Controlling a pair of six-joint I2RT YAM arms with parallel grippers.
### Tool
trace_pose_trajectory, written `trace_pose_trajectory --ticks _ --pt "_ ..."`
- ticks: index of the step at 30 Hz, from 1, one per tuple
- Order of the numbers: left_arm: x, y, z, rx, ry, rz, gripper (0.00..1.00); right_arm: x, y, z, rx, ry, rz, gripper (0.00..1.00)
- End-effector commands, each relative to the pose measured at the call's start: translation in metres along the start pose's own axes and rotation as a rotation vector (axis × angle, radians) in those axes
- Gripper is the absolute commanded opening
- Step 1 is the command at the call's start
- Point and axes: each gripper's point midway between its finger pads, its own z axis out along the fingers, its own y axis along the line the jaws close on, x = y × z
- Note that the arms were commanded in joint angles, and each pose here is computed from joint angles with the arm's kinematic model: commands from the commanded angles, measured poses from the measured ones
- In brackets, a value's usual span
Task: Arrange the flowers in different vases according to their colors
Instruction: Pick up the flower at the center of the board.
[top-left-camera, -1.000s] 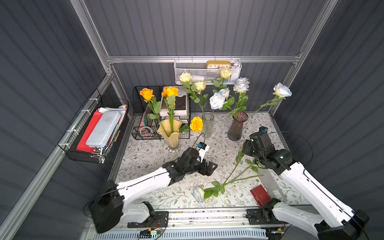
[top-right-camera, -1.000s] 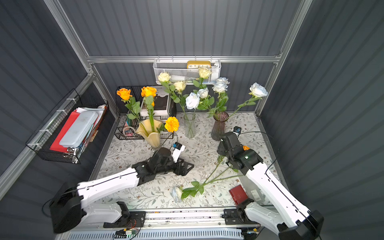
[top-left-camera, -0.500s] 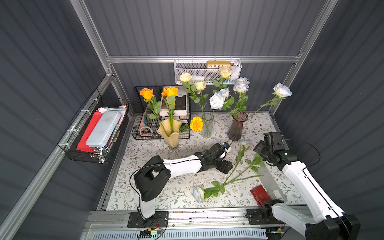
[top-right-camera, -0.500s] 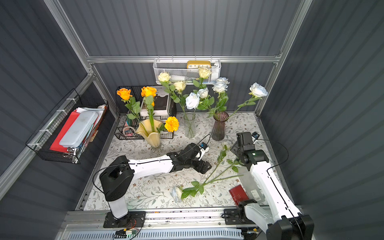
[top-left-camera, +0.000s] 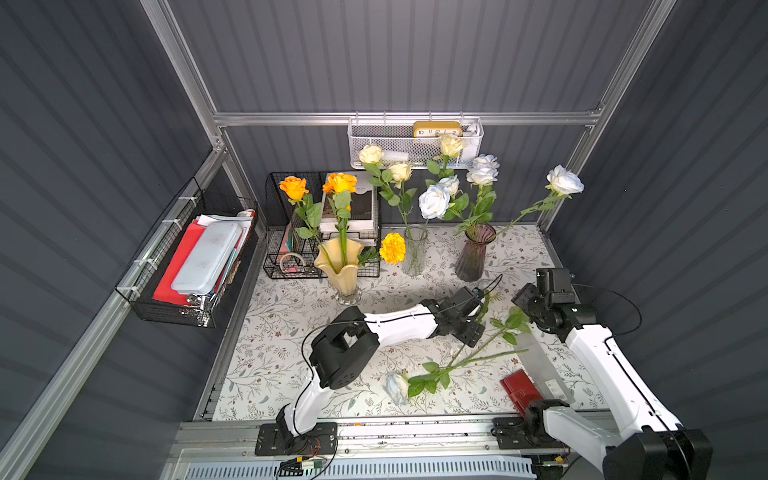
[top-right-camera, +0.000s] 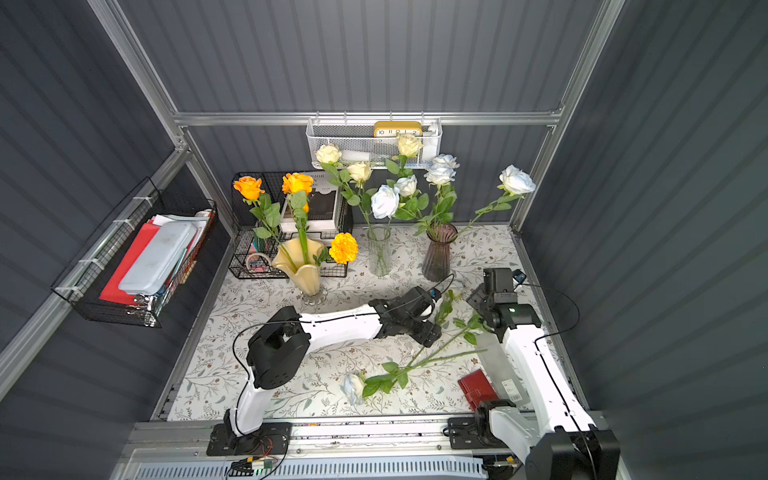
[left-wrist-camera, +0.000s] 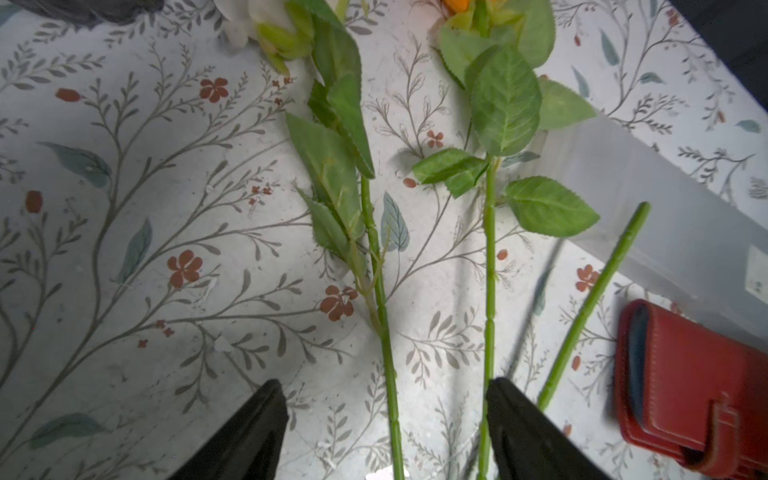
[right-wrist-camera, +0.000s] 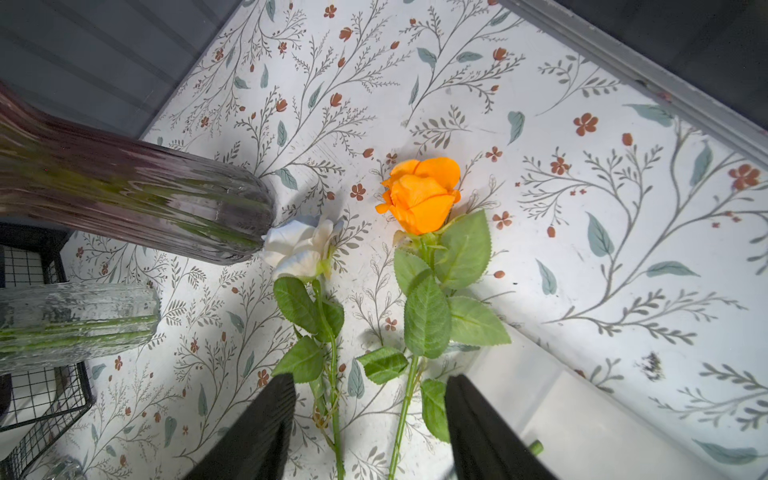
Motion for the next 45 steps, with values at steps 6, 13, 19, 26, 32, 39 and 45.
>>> trace_pose_trajectory --ticks 6,13,19,26,32,39,45 --pt "0.029 0.017 0.031 -0.146 0.138 -0.022 0.76 0.0 0.002 0.002 -0.03 -0.011 -0.008 0.62" --pt "0.048 0.034 0.052 -0.238 0.214 -0.041 0.53 0.002 0.002 0.002 -0.045 -0.012 -0.012 0.6" --pt "0.058 0.034 0.048 -0.239 0.235 -0.039 0.27 0.002 0.001 0.001 -0.045 -0.018 -0.017 0.6" --pt "0.046 0.038 0.029 -0.278 0.181 -0.046 0.13 0.006 -0.001 0.006 -0.044 -0.005 -0.015 0.59" --pt "0.004 0.048 -0.012 -0.367 0.012 0.024 0.04 0.005 -0.003 0.005 -0.036 -0.019 -0.019 0.59" --pt "-0.033 0.06 -0.058 -0.48 -0.159 0.088 0.0 0.009 -0.009 0.011 -0.015 -0.017 -0.03 0.59" --pt "-0.043 0.07 -0.09 -0.552 -0.258 0.088 0.0 0.011 -0.01 0.015 -0.016 -0.018 -0.03 0.59"
